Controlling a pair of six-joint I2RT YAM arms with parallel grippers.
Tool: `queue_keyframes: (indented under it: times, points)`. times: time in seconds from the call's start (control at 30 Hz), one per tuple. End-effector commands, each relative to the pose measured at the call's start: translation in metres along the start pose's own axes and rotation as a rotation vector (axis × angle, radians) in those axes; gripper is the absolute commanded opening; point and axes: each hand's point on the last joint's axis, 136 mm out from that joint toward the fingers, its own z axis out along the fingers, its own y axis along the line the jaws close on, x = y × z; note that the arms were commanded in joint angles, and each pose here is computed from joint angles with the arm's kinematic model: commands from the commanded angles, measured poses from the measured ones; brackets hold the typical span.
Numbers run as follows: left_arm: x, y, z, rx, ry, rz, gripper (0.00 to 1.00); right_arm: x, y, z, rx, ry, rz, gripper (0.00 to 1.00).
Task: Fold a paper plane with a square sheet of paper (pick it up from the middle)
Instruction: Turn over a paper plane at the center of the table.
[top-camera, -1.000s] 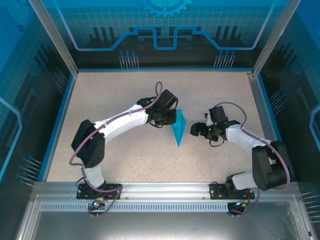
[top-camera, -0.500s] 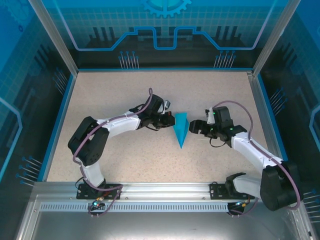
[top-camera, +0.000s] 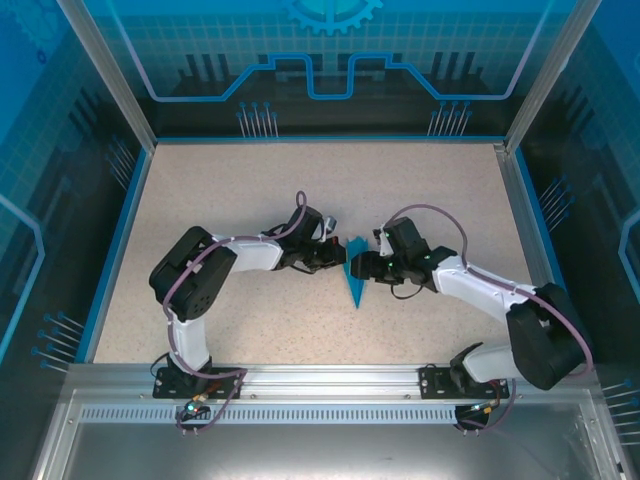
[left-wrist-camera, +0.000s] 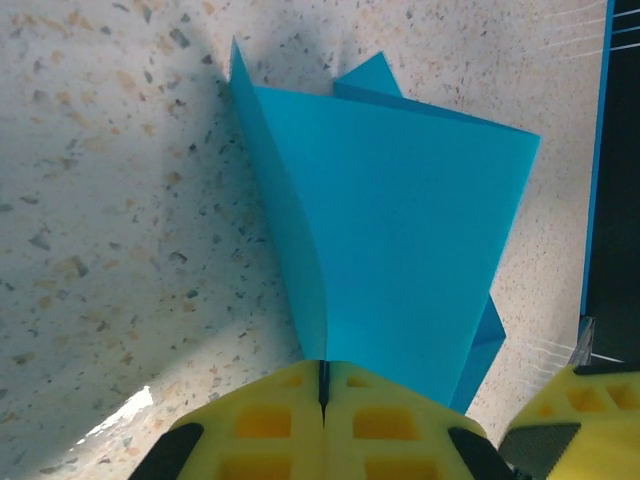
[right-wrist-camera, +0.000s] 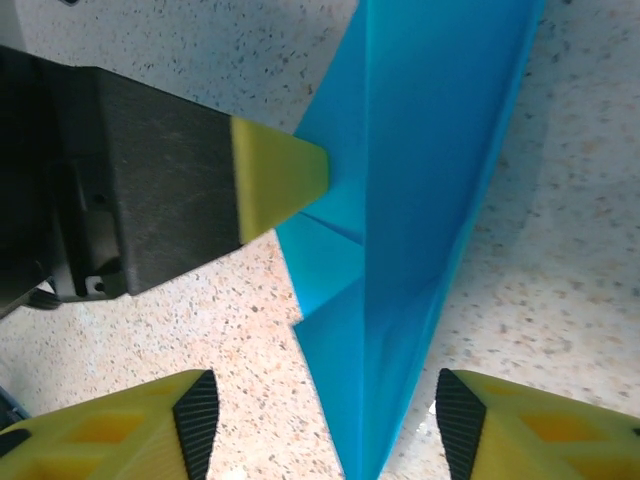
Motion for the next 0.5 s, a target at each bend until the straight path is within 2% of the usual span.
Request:
queue_keyframes:
  times: [0.0,0.47]
  points:
    - [0.002,0.009,0.004,0.002,0.004,-0.012,0.0,-0.008,0.013,0.005,0.014,-0.012,-0.019,0.58]
    - [0.004,0.02,0.005,-0.047,0.003,-0.025,0.0,-0.005,-0.009,0.021,0.159,0.018,0.017,0.58]
